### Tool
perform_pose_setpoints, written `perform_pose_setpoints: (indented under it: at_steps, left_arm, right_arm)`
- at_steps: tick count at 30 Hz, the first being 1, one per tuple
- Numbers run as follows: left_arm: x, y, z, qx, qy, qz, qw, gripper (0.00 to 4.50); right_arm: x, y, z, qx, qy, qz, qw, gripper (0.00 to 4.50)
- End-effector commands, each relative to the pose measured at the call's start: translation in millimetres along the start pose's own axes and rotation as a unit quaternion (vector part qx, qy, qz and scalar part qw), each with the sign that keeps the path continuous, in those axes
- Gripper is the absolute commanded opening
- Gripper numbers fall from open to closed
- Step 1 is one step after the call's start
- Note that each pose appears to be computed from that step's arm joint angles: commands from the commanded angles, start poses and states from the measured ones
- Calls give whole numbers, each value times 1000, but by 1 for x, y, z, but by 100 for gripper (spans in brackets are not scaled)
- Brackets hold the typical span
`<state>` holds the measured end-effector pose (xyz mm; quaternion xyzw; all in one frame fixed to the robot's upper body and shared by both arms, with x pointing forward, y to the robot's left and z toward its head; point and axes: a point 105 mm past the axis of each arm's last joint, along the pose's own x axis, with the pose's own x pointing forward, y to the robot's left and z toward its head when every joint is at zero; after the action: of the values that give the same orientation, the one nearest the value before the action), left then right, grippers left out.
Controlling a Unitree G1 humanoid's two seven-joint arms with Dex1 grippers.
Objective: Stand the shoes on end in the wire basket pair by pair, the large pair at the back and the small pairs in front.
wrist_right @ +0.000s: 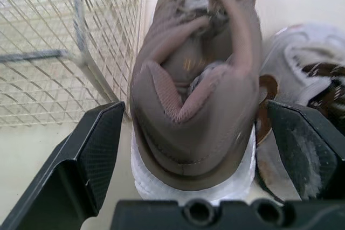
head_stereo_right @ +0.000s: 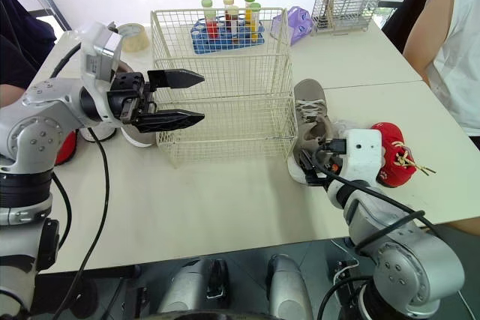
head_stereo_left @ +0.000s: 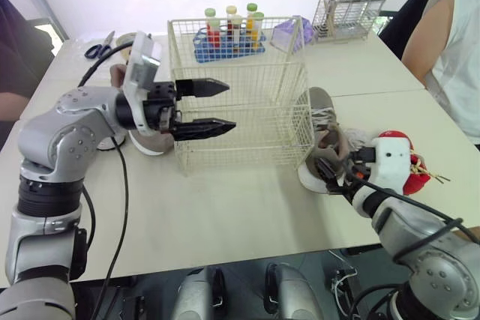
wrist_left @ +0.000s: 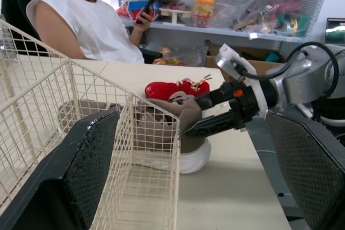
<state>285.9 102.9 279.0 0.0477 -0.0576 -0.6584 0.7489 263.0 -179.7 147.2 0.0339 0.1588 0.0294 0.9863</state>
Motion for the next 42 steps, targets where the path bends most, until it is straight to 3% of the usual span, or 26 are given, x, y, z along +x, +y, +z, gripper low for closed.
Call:
perform_pose_setpoints:
  at_steps: [1, 11, 14, 19, 23, 30, 42]
  left_arm:
    - [-4, -4, 11, 27, -7, 6, 1000, 446]
    - [-6, -4, 11, 31, -7, 15, 999, 446]
    - [-6, -4, 11, 33, -8, 16, 999, 450]
    - [-6, -4, 10, 35, -10, 17, 999, 450]
    - [-5, -4, 10, 37, -10, 17, 999, 450]
    - [-3, -3, 10, 39, -13, 13, 999, 450]
    - [2, 2, 11, 46, -20, -1, 999, 450]
  right_arm:
    - [3, -2, 6, -5, -19, -8, 1000, 450]
    - [18, 2, 8, -8, -33, -11, 999, 450]
    - [21, 3, 8, -12, -33, -13, 999, 371]
    - [22, 1, 8, -18, -38, -21, 999, 156]
    - [21, -2, 10, -26, -42, -29, 998, 26]
    - [14, -14, 29, -54, -63, -60, 995, 24]
    - [-11, -38, 137, -37, -189, -95, 977, 24]
